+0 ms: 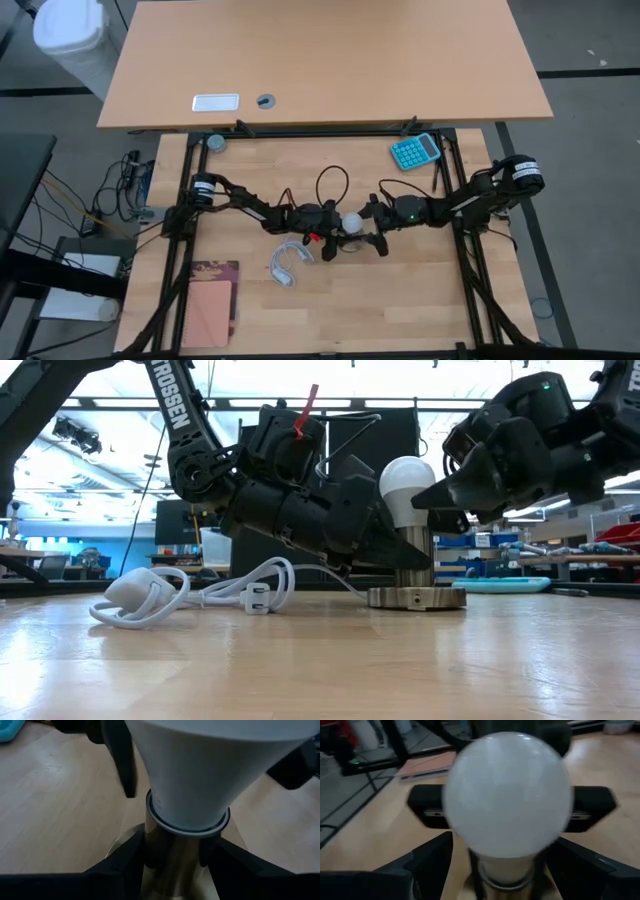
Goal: Screw lightbulb
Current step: Insert the lightbulb into the lamp socket
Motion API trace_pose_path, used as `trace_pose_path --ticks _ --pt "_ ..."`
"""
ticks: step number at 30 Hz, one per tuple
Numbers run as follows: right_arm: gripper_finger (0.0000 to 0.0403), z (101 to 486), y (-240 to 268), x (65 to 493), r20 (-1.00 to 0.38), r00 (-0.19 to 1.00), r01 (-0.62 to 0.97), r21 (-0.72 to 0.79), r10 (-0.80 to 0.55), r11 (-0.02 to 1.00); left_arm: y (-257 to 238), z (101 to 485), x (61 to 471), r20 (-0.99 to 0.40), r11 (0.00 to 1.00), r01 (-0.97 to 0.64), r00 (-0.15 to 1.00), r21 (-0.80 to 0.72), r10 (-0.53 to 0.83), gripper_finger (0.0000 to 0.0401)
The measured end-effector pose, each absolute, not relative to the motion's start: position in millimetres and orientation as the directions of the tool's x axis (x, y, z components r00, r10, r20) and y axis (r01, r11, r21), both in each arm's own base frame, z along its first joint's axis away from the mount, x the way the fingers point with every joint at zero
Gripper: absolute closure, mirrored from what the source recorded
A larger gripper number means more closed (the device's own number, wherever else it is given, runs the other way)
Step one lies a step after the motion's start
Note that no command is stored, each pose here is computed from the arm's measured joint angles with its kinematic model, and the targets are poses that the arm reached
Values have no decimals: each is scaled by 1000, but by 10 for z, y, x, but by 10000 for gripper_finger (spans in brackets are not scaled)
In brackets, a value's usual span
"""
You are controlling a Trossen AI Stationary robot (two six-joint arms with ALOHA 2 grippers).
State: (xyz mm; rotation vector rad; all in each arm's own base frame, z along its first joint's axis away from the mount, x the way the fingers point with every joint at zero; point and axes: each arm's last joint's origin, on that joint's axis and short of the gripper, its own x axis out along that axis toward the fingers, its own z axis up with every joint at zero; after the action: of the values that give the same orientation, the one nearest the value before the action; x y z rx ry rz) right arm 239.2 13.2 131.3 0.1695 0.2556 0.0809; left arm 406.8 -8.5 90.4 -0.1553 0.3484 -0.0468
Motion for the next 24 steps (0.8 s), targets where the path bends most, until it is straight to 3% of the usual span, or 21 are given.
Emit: trace_pose_path --ticks 24 --pt "98 1325 232 2316 -243 957 -94 258 158 962 -80 899 4067 -352 983 -31 935 -180 -36 211"
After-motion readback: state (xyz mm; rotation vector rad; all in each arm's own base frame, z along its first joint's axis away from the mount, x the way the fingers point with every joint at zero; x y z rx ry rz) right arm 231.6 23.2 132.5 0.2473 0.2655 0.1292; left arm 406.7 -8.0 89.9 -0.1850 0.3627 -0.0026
